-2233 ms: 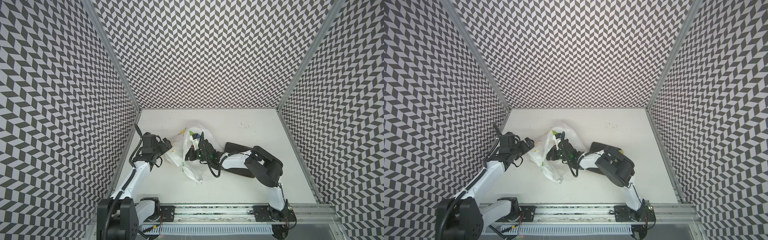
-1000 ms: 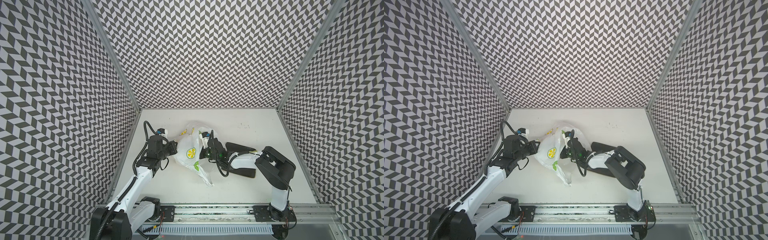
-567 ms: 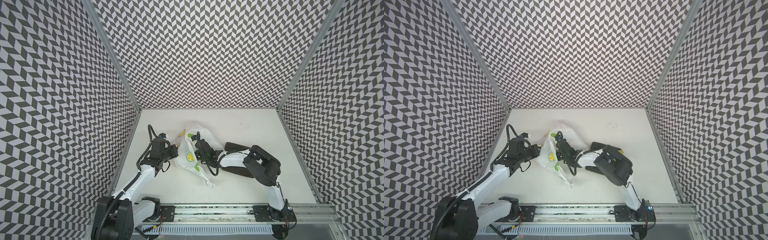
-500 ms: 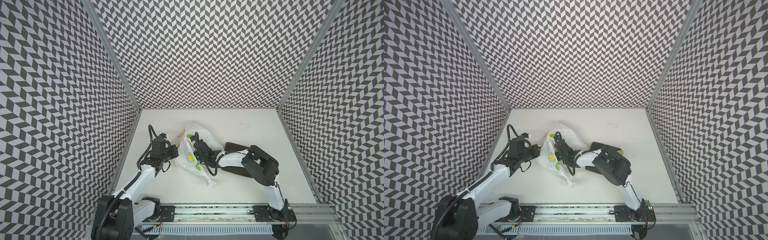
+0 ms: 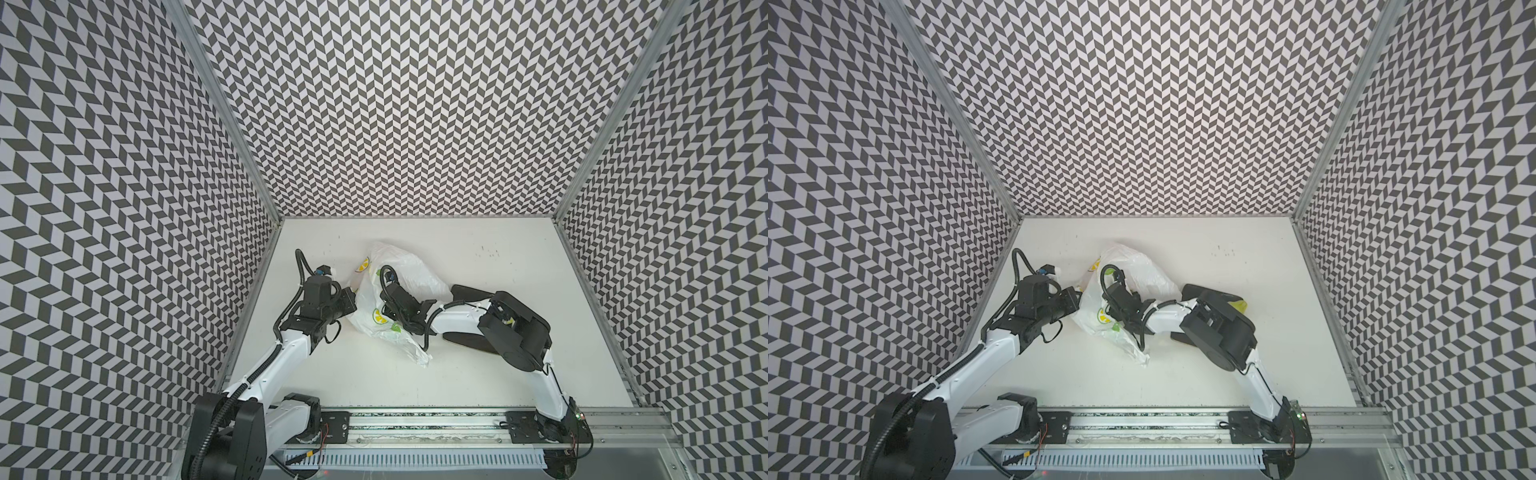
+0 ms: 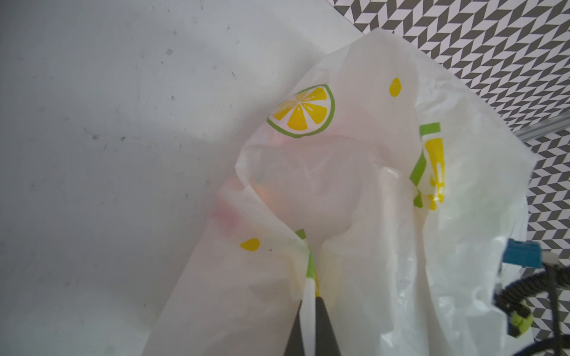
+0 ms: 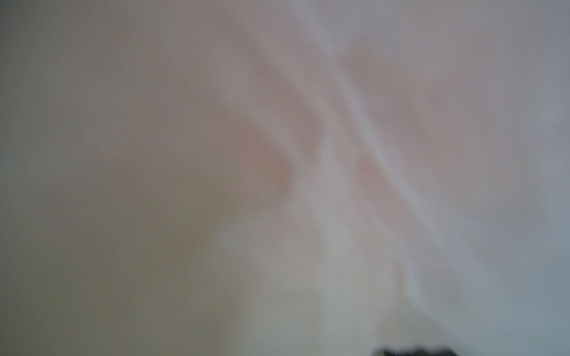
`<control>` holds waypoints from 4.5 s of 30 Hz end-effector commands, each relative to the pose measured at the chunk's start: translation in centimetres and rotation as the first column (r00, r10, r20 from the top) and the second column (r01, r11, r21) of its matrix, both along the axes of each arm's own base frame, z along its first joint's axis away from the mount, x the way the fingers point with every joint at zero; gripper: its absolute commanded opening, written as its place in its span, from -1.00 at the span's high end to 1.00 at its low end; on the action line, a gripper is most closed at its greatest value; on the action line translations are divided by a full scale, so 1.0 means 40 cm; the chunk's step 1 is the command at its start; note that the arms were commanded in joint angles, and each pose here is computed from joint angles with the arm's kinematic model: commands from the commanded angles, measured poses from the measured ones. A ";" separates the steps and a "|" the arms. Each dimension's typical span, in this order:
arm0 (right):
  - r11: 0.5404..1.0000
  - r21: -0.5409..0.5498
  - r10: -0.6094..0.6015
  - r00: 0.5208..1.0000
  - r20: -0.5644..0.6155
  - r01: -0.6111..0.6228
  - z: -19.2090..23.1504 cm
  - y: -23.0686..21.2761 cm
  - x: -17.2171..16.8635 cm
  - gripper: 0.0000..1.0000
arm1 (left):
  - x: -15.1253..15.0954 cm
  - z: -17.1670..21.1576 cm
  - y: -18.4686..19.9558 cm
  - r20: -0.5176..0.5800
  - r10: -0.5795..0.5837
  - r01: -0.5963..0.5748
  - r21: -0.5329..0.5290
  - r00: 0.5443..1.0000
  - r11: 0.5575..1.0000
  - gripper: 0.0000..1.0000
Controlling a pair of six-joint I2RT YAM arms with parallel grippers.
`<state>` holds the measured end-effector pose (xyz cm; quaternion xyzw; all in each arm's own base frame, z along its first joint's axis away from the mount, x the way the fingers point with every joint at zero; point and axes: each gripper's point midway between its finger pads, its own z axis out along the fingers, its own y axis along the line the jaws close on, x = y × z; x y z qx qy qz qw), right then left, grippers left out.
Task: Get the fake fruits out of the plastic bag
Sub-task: 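Grasp the yellow lemon inside the bag with the right gripper and pull out, then place the yellow lemon on the black pad with the right gripper, then move the right gripper back toward the bag opening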
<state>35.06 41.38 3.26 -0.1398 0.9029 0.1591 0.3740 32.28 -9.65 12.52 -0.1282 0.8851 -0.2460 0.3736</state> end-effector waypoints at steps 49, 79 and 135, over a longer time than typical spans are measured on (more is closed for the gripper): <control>0.908 0.337 0.258 0.966 0.019 -0.250 0.352 -0.272 -0.365 0.03 | 0.041 0.015 0.078 0.065 0.128 -0.132 0.048 0.990 0.990 1.00; 0.843 0.428 -0.343 0.939 -0.037 0.325 0.332 -0.583 -0.125 0.09 | -0.022 0.031 0.219 0.092 0.384 -0.391 0.084 0.919 0.917 1.00; 0.898 0.440 -0.101 0.960 0.259 -0.024 0.556 -0.484 -0.145 -0.23 | 0.004 0.031 0.174 0.096 0.299 -0.305 0.056 0.949 0.951 1.00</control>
